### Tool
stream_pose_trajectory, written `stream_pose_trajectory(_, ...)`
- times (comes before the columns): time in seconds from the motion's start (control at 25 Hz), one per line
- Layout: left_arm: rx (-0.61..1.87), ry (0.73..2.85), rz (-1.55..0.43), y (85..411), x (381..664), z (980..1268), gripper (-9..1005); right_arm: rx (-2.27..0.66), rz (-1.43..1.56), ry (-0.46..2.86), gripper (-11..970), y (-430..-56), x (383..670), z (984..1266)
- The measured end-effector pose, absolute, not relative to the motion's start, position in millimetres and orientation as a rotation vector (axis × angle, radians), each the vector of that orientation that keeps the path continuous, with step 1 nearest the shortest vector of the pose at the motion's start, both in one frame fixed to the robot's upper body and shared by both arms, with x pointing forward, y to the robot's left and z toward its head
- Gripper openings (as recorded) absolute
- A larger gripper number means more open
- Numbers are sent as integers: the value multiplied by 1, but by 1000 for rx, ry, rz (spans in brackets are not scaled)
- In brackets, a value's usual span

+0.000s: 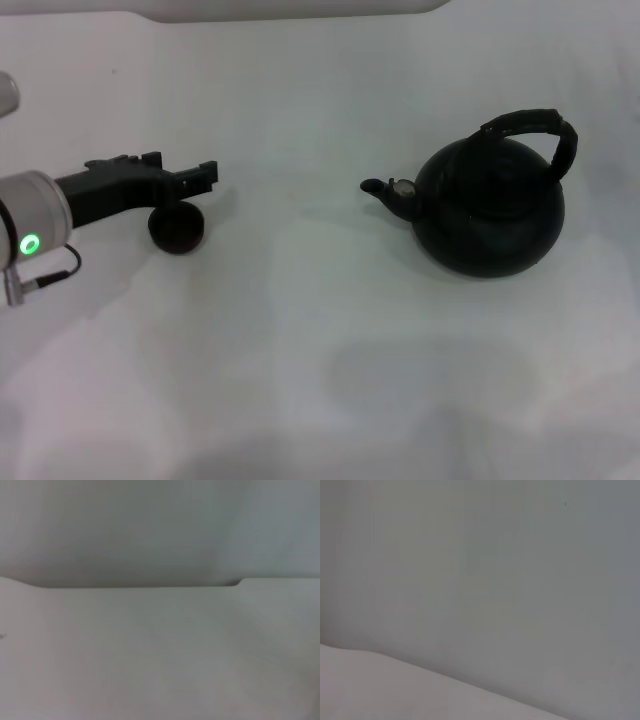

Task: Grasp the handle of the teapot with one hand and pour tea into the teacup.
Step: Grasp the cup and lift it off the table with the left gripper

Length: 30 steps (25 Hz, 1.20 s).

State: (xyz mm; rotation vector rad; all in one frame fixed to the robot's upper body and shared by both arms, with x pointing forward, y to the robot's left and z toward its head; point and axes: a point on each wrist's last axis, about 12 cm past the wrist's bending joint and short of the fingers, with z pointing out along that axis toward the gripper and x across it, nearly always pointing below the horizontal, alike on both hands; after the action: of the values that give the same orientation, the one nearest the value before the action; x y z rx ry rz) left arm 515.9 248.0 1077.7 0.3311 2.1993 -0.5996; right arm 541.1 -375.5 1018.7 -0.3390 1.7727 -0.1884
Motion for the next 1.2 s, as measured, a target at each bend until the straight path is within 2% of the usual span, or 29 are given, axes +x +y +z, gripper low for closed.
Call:
stream_pose_trajectory(0.24, 327, 2200, -591, 239, 506, 1068, 879, -347, -186, 1770, 872, -375, 541, 1019)
stream_pose_trajectory(0.6, 264, 2243, -610, 239, 489, 1057, 885, -360, -191, 1765, 872, -374, 541, 1019)
stream_pose_trajectory(0.92, 218, 2226, -560, 252, 477, 1064, 886, -364, -206, 1770, 871, -376, 540, 1018)
stream_pose_trajectory(1.2, 248, 2218, -549, 252, 478, 1068, 885, -369, -205, 1768, 871, -375, 541, 1019)
